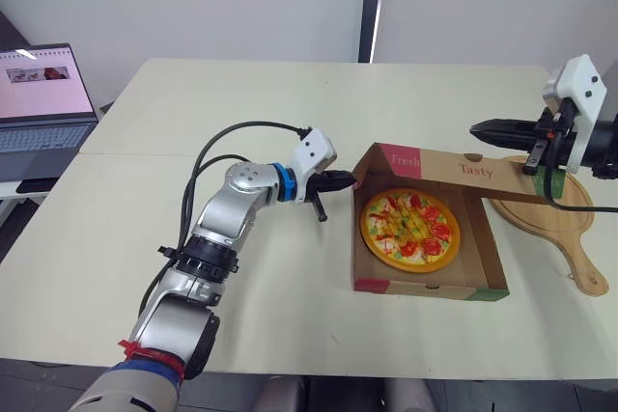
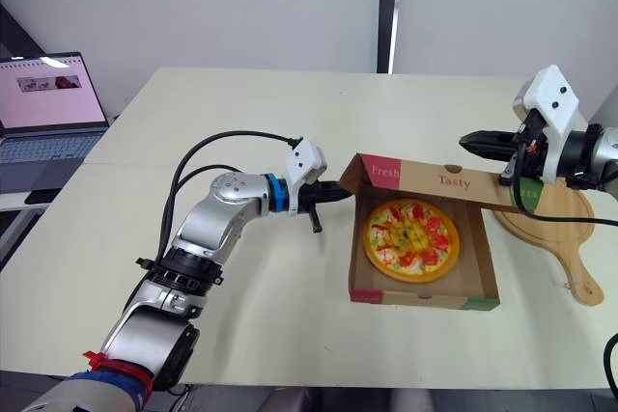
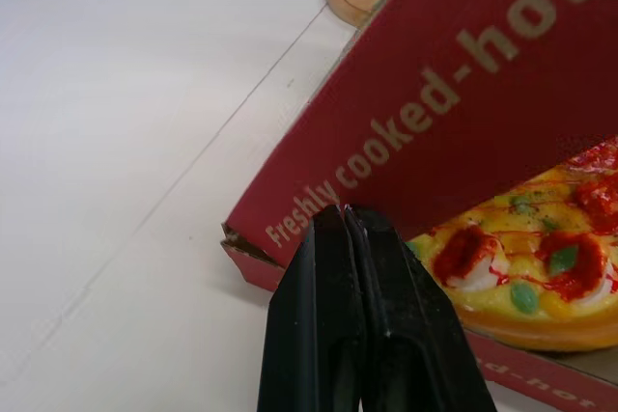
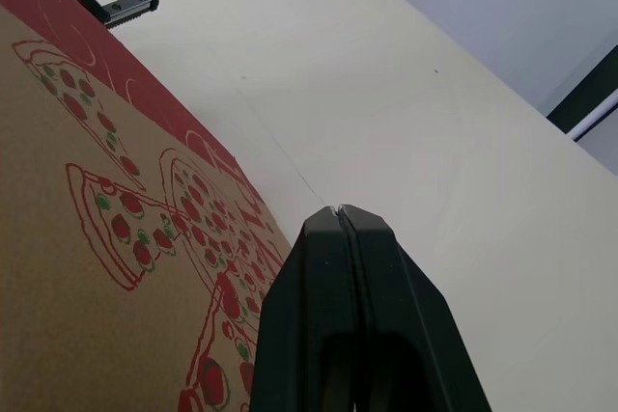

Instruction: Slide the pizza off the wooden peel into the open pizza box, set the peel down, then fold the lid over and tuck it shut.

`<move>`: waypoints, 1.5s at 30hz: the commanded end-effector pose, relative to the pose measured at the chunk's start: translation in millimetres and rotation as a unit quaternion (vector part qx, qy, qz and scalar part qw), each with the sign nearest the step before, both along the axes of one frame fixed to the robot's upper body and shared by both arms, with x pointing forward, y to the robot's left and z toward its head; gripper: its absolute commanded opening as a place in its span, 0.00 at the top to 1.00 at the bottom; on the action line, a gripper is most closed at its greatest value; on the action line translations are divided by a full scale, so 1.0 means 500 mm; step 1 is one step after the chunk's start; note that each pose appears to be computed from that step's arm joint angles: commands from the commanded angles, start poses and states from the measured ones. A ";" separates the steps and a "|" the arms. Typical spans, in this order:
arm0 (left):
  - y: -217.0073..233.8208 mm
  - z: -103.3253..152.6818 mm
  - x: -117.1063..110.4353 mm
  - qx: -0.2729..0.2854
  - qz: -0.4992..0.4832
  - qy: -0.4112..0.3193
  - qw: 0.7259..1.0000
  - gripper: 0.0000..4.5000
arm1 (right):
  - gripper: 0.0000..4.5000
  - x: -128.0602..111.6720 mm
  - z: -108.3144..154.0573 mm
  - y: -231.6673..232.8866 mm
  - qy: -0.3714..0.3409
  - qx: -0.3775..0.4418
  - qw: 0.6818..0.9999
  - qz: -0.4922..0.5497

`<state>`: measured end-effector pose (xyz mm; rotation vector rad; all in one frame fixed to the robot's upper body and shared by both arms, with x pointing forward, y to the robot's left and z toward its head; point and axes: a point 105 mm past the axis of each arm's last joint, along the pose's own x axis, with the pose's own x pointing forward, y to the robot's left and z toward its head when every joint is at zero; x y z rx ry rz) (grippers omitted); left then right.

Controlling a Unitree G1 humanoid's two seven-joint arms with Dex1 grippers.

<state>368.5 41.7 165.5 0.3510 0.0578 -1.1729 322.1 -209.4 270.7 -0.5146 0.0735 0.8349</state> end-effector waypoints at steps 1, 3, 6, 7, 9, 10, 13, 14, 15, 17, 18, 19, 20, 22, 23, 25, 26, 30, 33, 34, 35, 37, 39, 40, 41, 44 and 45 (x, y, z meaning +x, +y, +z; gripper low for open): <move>-0.030 0.051 -0.013 -0.012 -0.026 -0.039 0.999 1.00 | 1.00 -0.001 0.015 0.008 -0.017 -0.008 1.000 0.010; -0.033 0.055 -0.014 -0.013 -0.026 -0.040 0.999 1.00 | 1.00 0.001 0.017 0.008 -0.018 -0.009 1.000 0.010; -0.036 0.048 -0.010 -0.008 -0.022 -0.040 0.999 1.00 | 1.00 0.008 0.022 0.009 -0.022 -0.010 1.000 0.011; -0.036 0.045 -0.009 -0.004 -0.022 -0.042 0.999 1.00 | 1.00 0.010 0.023 0.009 -0.022 -0.012 1.000 0.012; -0.038 0.046 -0.006 -0.004 -0.020 -0.045 0.999 1.00 | 1.00 0.011 0.024 0.008 -0.022 -0.016 1.000 0.015; -0.040 0.049 -0.005 -0.006 -0.021 -0.047 0.999 1.00 | 1.00 0.012 0.025 0.008 -0.022 -0.018 0.999 0.016; -0.046 0.061 0.001 -0.013 -0.018 -0.055 0.998 1.00 | 1.00 0.017 0.031 0.010 -0.024 -0.022 0.999 0.019; -0.047 0.063 0.003 -0.014 -0.018 -0.057 0.998 1.00 | 1.00 0.019 0.034 0.010 -0.025 -0.023 0.999 0.020; -0.048 0.065 0.004 -0.016 -0.018 -0.058 0.998 1.00 | 1.00 0.021 0.035 0.010 -0.026 -0.025 0.999 0.021; -0.050 0.068 0.005 -0.019 -0.018 -0.058 0.998 1.00 | 1.00 0.024 0.038 0.010 -0.027 -0.029 0.999 0.022; -0.051 0.068 0.004 -0.020 -0.020 -0.058 0.998 1.00 | 1.00 0.026 0.040 0.010 -0.028 -0.030 0.999 0.024; -0.052 0.066 0.001 -0.019 -0.024 -0.057 0.998 1.00 | 1.00 0.026 0.040 0.011 -0.028 -0.032 0.999 0.026; -0.052 0.064 -0.002 -0.017 -0.026 -0.057 0.998 1.00 | 1.00 0.027 0.040 0.011 -0.027 -0.033 0.999 0.028; -0.050 0.061 -0.002 -0.019 -0.023 -0.055 0.998 1.00 | 1.00 0.027 0.039 0.011 -0.027 -0.034 0.999 0.030; -0.049 0.060 -0.003 -0.019 -0.023 -0.054 0.998 1.00 | 1.00 0.027 0.039 0.011 -0.027 -0.035 0.999 0.030; -0.041 0.058 -0.009 -0.017 -0.028 -0.053 0.998 1.00 | 1.00 0.025 0.037 0.010 -0.025 -0.035 0.999 0.033; -0.037 0.058 -0.011 -0.016 -0.029 -0.053 0.998 1.00 | 1.00 0.024 0.034 0.010 -0.023 -0.036 0.999 0.034; -0.007 0.057 -0.016 -0.017 -0.022 -0.041 0.999 1.00 | 1.00 0.014 0.026 0.009 -0.014 -0.036 0.998 0.039; 0.022 0.051 -0.023 -0.013 -0.018 -0.025 0.999 1.00 | 1.00 0.006 0.019 0.010 -0.008 -0.035 0.999 0.041; 0.033 0.048 -0.025 -0.010 -0.015 -0.021 1.000 1.00 | 1.00 0.003 0.015 0.011 -0.006 -0.034 0.999 0.042; 0.043 0.045 -0.027 -0.007 -0.012 -0.017 1.000 1.00 | 1.00 0.000 0.013 0.012 -0.004 -0.032 0.999 0.042; 0.053 0.042 -0.029 -0.003 -0.009 -0.014 1.000 1.00 | 1.00 -0.005 0.009 0.017 -0.001 -0.030 0.999 0.044; 0.060 0.040 -0.028 -0.003 -0.002 -0.013 1.000 1.00 | 1.00 -0.011 0.007 0.025 0.002 -0.028 0.998 0.048; 0.062 0.041 -0.030 -0.004 -0.002 -0.012 1.000 1.00 | 1.00 -0.014 0.006 0.029 0.003 -0.027 0.998 0.049; 0.065 0.048 -0.031 -0.009 -0.003 -0.012 1.000 1.00 | 1.00 -0.018 0.004 0.035 0.006 -0.025 0.998 0.051; 0.070 0.075 -0.033 -0.026 -0.007 -0.021 0.999 1.00 | 1.00 -0.027 -0.003 0.044 0.013 -0.023 0.998 0.053; 0.069 0.087 -0.033 -0.033 -0.011 -0.024 0.999 1.00 | 1.00 -0.029 -0.004 0.045 0.014 -0.023 0.998 0.053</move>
